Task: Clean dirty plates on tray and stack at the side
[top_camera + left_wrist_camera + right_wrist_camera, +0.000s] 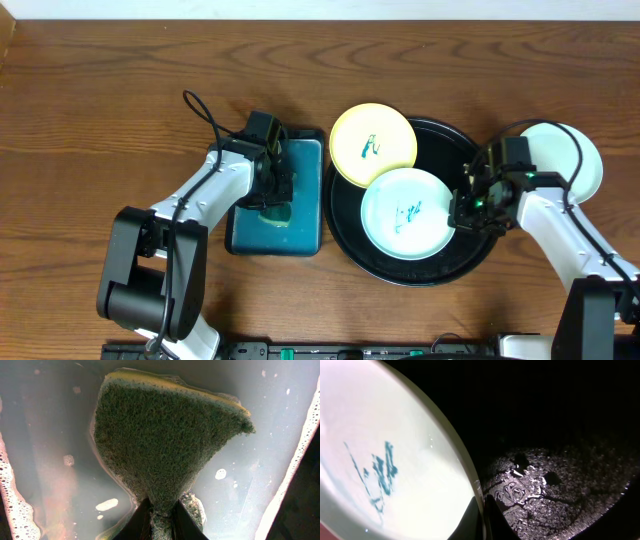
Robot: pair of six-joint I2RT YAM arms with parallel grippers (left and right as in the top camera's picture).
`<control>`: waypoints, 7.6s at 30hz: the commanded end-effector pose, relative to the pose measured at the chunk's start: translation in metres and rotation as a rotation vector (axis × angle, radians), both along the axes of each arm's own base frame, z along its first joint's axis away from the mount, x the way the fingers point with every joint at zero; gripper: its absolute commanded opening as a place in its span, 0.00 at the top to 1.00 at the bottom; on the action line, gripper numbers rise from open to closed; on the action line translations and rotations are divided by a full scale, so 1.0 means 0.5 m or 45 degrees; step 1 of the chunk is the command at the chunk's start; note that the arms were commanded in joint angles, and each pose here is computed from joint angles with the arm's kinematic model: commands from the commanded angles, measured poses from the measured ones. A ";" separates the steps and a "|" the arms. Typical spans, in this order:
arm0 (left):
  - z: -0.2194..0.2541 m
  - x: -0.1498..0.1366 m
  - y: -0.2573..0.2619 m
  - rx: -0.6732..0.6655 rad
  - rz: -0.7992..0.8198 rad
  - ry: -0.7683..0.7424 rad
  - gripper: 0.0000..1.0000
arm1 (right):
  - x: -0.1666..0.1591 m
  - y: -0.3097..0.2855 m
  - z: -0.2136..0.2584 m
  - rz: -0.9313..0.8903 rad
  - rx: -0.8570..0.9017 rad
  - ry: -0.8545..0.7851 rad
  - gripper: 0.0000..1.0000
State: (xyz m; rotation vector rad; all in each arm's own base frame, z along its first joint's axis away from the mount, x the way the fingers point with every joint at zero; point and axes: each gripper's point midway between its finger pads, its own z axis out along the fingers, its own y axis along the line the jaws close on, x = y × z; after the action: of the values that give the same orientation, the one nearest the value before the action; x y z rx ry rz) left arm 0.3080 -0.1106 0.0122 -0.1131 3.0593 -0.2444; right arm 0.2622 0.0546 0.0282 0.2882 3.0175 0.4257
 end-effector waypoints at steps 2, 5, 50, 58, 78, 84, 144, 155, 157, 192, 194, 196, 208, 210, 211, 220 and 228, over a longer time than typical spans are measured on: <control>-0.030 -0.019 0.009 0.031 0.004 0.067 0.87 | -0.012 -0.007 -0.013 -0.002 -0.094 0.007 0.99; -0.030 -0.019 0.009 0.031 0.004 0.066 0.87 | -0.023 -0.004 -0.016 0.007 -0.095 0.031 0.99; -0.030 -0.020 0.009 0.030 0.027 0.074 0.88 | -0.077 -0.002 -0.017 0.011 -0.083 0.173 0.99; -0.029 -0.020 0.009 0.030 0.027 0.073 0.93 | -0.074 -0.002 -0.017 0.010 -0.083 0.166 0.99; 0.194 0.041 -0.008 -0.080 -0.028 -0.356 0.93 | -0.071 -0.002 -0.017 0.010 -0.082 0.157 0.99; 0.202 0.040 -0.008 -0.085 -0.027 -0.371 0.92 | -0.071 -0.002 -0.017 0.010 -0.082 0.158 0.99; 0.297 0.019 0.000 -0.997 -0.276 -0.509 0.93 | -0.072 -0.002 -0.018 0.010 -0.082 0.160 0.99; 0.297 0.019 0.000 -0.997 -0.276 -0.510 0.92 | -0.071 -0.002 -0.017 0.010 -0.082 0.158 0.99; 0.297 0.019 0.000 -0.997 -0.276 -0.510 0.92 | -0.071 -0.002 -0.017 0.010 -0.082 0.158 0.99; 0.297 0.019 0.000 -0.997 -0.276 -0.510 0.92 | -0.071 -0.002 -0.018 0.011 -0.082 0.158 0.99; 0.297 0.019 0.000 -0.997 -0.277 -0.510 0.92 | -0.071 -0.002 -0.018 0.010 -0.082 0.158 0.99; 0.297 0.019 0.000 -0.997 -0.276 -0.509 0.92 | -0.071 -0.002 -0.017 0.010 -0.082 0.158 0.99; 0.294 0.020 0.002 -0.984 -0.274 -0.507 0.92 | -0.069 -0.002 -0.017 0.011 -0.082 0.154 0.99; 0.283 0.022 0.008 -0.936 -0.258 -0.495 0.92 | -0.067 -0.002 -0.017 0.010 -0.081 0.149 0.99; 0.274 0.024 0.012 -0.895 -0.239 -0.479 0.92 | -0.067 -0.002 -0.018 0.010 -0.081 0.148 0.99; 0.185 0.031 0.039 -0.416 -0.130 -0.357 0.92 | -0.062 -0.001 -0.017 0.010 -0.080 0.134 0.99; 0.156 0.034 0.029 -0.076 -0.161 -0.376 0.92 | -0.062 -0.001 -0.017 0.010 -0.080 0.135 0.99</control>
State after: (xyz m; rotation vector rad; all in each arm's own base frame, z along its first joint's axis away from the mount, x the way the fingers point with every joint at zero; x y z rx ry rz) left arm 0.3207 -0.1091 0.0943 0.1467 2.7669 -0.5349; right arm 0.2320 0.0520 0.0186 0.3139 3.1344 0.3287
